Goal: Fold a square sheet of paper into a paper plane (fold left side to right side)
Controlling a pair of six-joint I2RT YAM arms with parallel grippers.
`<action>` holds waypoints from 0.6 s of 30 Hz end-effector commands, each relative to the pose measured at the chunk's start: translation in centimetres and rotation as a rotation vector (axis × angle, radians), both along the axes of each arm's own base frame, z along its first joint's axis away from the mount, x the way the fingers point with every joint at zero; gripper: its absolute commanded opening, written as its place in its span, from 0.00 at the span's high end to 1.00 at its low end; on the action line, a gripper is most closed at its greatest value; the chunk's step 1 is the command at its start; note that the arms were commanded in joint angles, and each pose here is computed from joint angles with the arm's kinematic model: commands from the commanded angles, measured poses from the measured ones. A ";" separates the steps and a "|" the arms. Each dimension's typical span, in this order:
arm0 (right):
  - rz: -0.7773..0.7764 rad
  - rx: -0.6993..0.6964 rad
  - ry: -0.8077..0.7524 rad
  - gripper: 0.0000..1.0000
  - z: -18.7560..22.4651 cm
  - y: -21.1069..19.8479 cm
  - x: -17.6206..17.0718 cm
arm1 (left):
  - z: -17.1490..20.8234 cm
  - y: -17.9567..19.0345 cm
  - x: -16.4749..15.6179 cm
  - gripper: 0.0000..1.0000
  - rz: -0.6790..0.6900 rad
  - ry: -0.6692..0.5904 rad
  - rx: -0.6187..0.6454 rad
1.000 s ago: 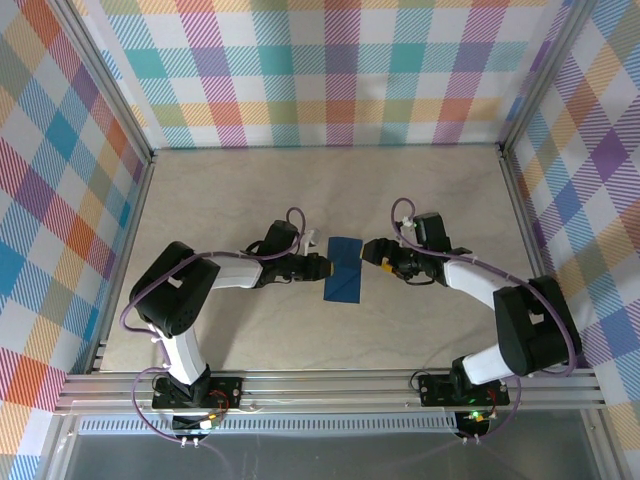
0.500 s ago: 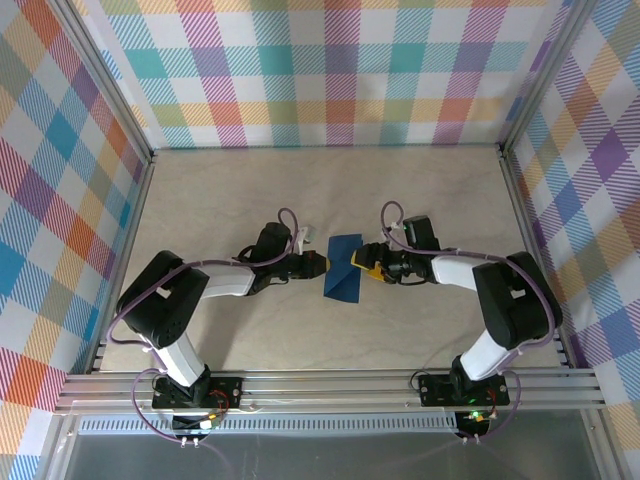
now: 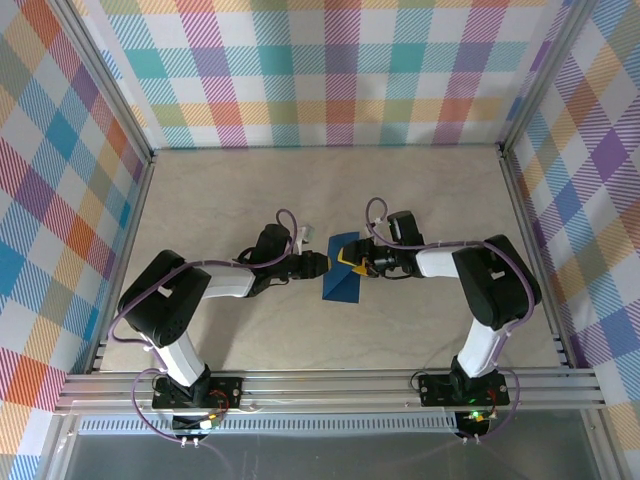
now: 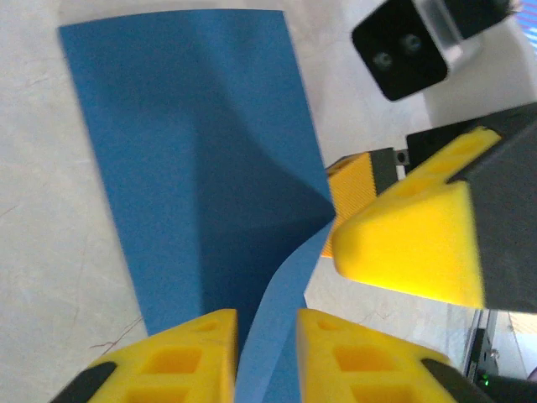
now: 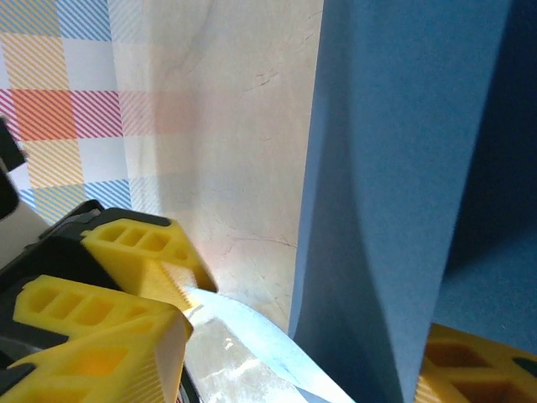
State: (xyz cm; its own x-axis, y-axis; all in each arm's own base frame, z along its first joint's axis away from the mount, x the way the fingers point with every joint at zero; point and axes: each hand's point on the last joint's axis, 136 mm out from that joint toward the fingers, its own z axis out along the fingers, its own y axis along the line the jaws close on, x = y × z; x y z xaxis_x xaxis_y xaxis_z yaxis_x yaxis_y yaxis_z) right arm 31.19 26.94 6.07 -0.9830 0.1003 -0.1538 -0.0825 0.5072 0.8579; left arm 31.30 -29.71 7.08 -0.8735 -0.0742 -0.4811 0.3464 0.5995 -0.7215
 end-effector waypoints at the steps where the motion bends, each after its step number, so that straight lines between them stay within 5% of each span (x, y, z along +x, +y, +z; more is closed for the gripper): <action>1: 0.015 0.032 -0.016 0.45 0.6 0.8 0.4 | -1.4 0.3 0.3 0.70 0.016 0.016 0.010; 11: 0.017 0.019 0.022 0.58 -0.9 0.8 -0.2 | -3.1 0.5 0.7 0.68 0.038 0.076 0.059; 18: 0.015 0.013 -0.003 0.83 -0.6 0.7 -0.1 | -0.8 0.5 0.9 0.68 0.046 0.035 0.018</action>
